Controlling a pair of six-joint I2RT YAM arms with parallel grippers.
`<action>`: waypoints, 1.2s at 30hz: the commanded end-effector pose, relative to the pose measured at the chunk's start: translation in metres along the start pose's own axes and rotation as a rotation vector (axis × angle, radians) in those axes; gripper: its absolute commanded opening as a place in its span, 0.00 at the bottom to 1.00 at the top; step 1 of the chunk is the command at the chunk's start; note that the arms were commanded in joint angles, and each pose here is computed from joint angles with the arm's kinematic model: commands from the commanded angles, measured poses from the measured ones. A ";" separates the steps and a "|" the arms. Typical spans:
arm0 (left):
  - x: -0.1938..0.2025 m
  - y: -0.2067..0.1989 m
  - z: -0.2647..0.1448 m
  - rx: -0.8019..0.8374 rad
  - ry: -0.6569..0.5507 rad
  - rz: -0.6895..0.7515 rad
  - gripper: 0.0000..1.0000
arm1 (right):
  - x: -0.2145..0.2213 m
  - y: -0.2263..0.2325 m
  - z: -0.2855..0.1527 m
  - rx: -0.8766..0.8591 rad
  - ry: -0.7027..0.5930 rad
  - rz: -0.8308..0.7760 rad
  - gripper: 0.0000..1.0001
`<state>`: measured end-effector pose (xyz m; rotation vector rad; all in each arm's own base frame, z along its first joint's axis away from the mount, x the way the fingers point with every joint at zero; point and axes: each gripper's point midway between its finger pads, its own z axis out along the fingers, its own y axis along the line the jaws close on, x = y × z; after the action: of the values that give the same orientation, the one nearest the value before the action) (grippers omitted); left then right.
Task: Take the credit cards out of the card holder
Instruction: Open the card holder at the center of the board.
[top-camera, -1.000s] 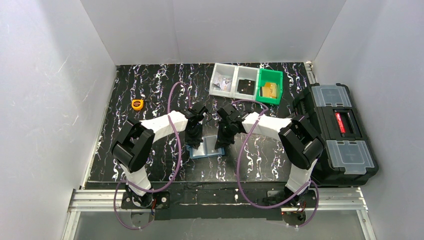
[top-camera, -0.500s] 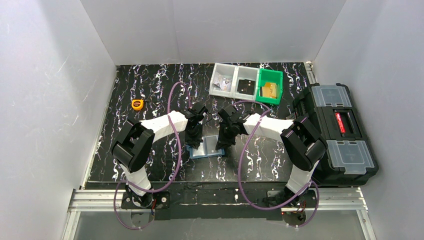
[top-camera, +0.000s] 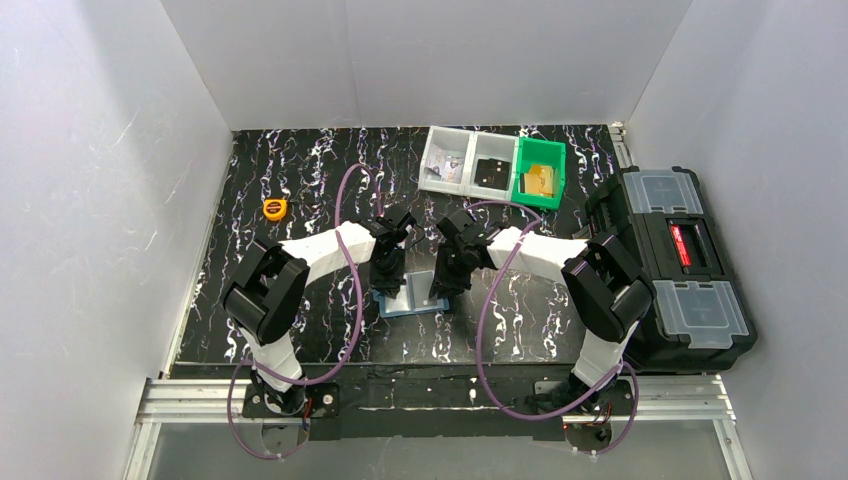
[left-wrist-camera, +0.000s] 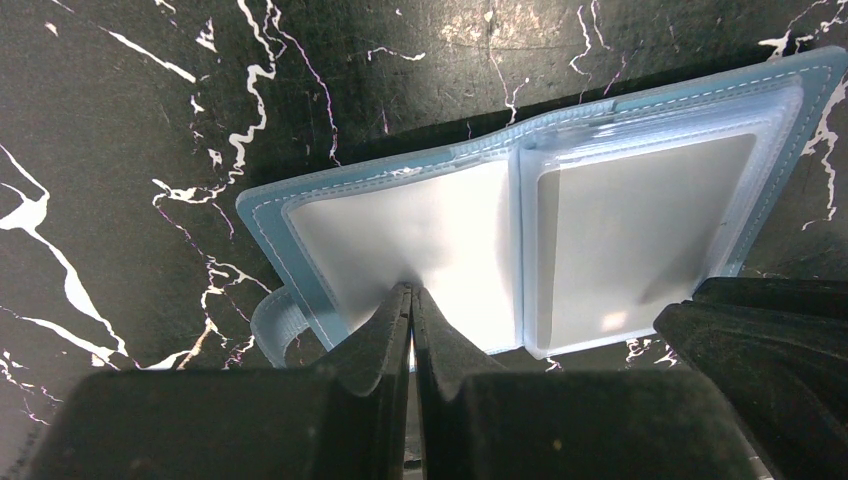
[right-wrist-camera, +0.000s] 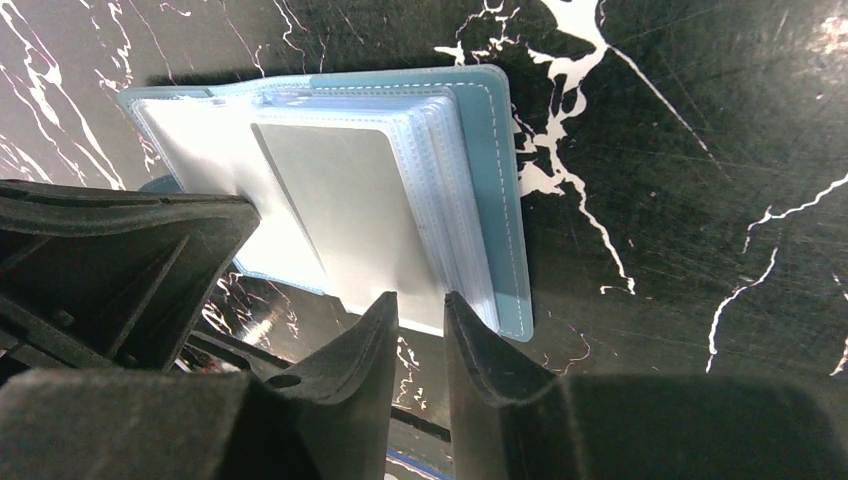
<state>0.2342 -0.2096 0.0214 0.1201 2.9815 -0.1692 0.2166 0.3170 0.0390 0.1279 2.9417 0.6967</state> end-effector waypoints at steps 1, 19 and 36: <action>0.015 0.013 0.008 -0.045 0.051 0.012 0.03 | -0.002 -0.005 -0.003 0.019 -0.028 0.002 0.32; 0.015 0.012 0.008 -0.039 0.054 0.019 0.02 | 0.000 0.005 0.004 -0.018 0.011 -0.010 0.39; 0.016 0.005 0.008 -0.003 0.065 0.025 0.02 | -0.004 0.044 -0.017 -0.135 0.026 -0.047 0.52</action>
<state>0.2337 -0.2106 0.0217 0.1447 2.9849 -0.1877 0.2170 0.3322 0.0541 0.0837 2.9338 0.8050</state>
